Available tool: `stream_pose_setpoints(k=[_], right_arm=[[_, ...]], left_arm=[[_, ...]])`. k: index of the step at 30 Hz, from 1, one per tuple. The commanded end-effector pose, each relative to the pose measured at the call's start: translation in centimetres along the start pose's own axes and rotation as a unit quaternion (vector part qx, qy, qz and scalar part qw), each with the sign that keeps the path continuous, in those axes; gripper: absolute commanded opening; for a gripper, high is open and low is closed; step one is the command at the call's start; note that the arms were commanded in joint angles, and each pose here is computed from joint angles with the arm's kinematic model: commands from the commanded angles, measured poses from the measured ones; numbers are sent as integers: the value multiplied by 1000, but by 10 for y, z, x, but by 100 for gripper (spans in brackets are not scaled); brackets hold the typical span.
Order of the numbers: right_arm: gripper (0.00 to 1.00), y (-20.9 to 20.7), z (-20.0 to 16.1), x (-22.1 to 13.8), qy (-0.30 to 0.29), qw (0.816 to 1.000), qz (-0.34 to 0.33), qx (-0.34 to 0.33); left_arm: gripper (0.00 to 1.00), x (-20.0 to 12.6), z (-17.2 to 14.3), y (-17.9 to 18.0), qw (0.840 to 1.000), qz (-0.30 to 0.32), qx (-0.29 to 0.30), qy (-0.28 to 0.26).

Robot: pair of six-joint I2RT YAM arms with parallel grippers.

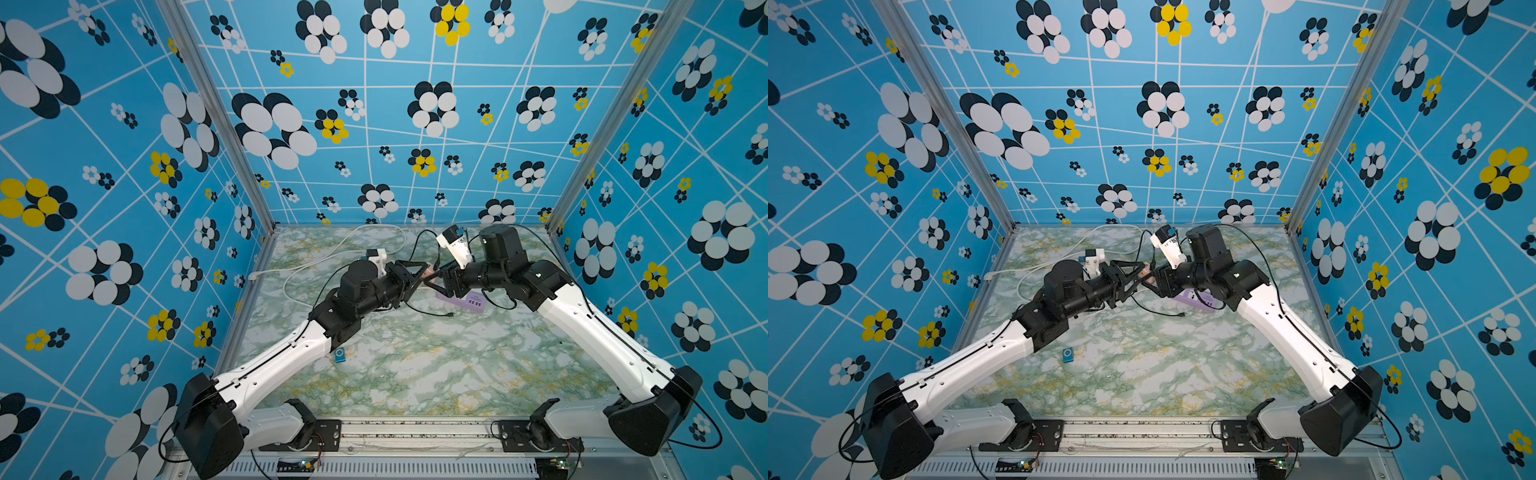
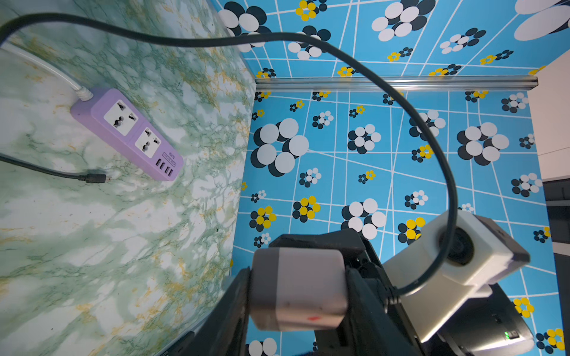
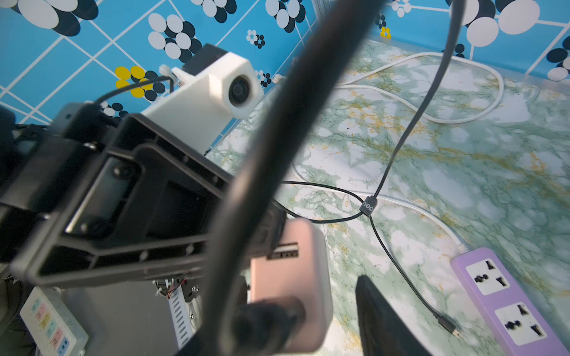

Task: Charge mp3
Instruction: Insert the plug into the socket.

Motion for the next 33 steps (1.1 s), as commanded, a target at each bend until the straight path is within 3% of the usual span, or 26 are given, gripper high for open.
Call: stream_pose_setpoints(k=[1,8,20,23,30,33], right_arm=[[59,3,-2,-12,23,1000,-2,4],[52,5,2,-7,39,999,16,21],[50,5,-8,1,79,996,36,25],[40,-1,-7,2,77,997,13,19],[40,-3,-4,5,76,997,8,19],[31,1,5,1,68,998,10,13]], left_arm=[[0,-2,-6,0,998,18,55,20],[0,0,-12,3,997,27,71,31],[0,0,-11,0,997,12,71,27],[0,1,-11,-4,997,7,75,29],[0,4,-18,2,996,17,81,45],[0,6,-23,2,995,16,85,52]])
Point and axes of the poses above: each gripper's point midway between its finger pads, its own x axis out along the fingers, its own y axis along the line the jaws close on, z = x × y, the point moved 4 cm from there along -x, back along the fingers, and after that the axes turned 6 degrees about x, right-handed, at the moved point
